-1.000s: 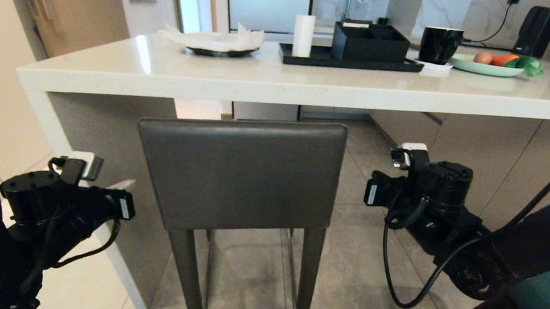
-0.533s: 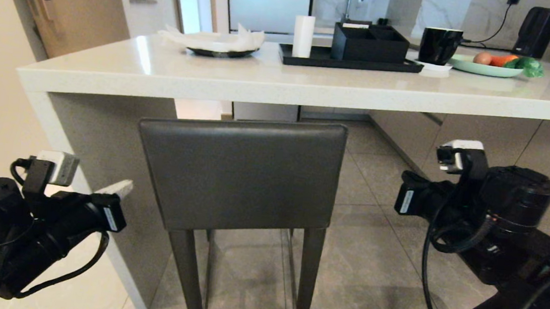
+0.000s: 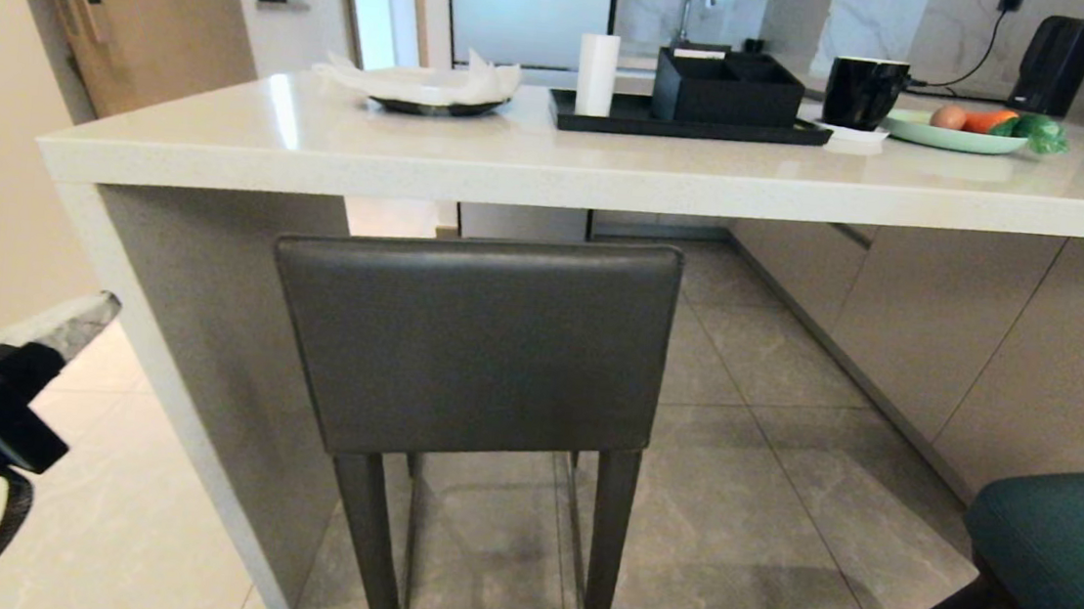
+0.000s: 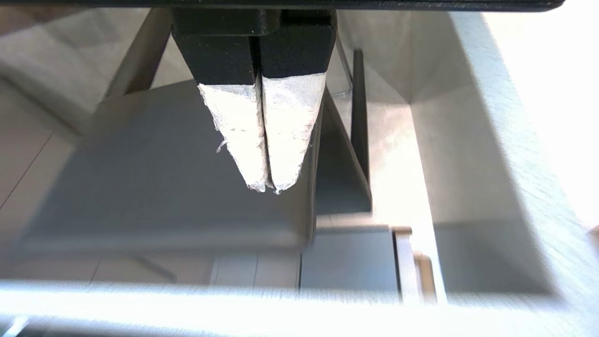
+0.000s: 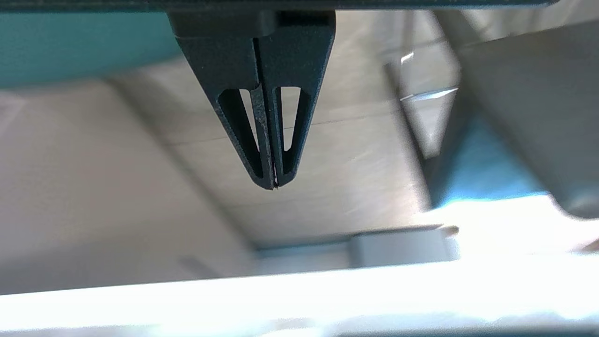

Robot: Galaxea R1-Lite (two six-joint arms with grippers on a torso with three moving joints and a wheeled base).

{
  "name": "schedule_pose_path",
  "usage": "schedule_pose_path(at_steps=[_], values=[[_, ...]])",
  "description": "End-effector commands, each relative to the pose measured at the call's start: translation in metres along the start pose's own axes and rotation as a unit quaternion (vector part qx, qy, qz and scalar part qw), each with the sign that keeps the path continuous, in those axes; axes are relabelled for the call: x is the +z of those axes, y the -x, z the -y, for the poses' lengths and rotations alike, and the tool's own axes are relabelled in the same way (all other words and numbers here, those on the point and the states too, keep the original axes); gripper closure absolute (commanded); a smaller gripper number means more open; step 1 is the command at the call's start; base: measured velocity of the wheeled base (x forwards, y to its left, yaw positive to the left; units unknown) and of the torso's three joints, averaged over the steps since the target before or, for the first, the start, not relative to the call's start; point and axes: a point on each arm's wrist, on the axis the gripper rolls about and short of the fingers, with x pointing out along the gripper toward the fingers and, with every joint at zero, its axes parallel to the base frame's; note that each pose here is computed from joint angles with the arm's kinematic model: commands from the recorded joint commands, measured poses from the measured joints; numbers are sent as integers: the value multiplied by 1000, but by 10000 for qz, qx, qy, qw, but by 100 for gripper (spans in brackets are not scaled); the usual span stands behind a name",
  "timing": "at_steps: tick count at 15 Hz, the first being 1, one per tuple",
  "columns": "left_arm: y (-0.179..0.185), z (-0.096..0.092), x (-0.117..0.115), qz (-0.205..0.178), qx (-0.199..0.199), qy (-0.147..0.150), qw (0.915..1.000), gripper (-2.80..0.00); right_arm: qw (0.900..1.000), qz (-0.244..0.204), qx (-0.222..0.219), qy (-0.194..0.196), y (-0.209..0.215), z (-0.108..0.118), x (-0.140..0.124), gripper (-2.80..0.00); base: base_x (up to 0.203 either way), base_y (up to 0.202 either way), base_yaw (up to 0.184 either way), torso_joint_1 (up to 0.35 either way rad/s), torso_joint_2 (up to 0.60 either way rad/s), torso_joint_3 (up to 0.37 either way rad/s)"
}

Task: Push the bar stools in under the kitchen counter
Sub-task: Push the blue chair back under the dining table

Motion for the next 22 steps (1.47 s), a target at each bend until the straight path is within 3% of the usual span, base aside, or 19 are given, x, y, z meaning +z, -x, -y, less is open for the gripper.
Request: schedule_pose_path(at_steps=[1,6,9,12,15,18,20,22], values=[[48,6,28,349,24,-44,9994,0,9978,464,-461,-70,54,28,22,0,0,0,0,0,0,0],[109,14,51,679,378,-211,9968,0,9909,733,-1117,140,128,47,33,0,0,0,0,0,0,0],[150,23,56,538,382,-210,9976,0,9897,991,-1027,132,163,50,37,0,0,0,0,0,0,0],[171,33,60,725,703,-357,9942,0,9917,1054,-677,298,195,52,32,0,0,0,0,0,0,0],[180,31,43,696,400,-435,9958,0,9926,1073,-388,403,216,53,18,0,0,0,0,0,0,0],[191,30,13,526,410,-800,9946,0,9936,1027,7,469,236,52,-8,0,0,0,0,0,0,0],[196,27,-19,-219,531,-801,9951,0,9967,610,218,494,235,50,-35,0,0,0,0,0,0,0],[190,23,-35,-569,655,-713,9937,0,9983,209,290,449,224,48,-53,0,0,0,0,0,0,0]])
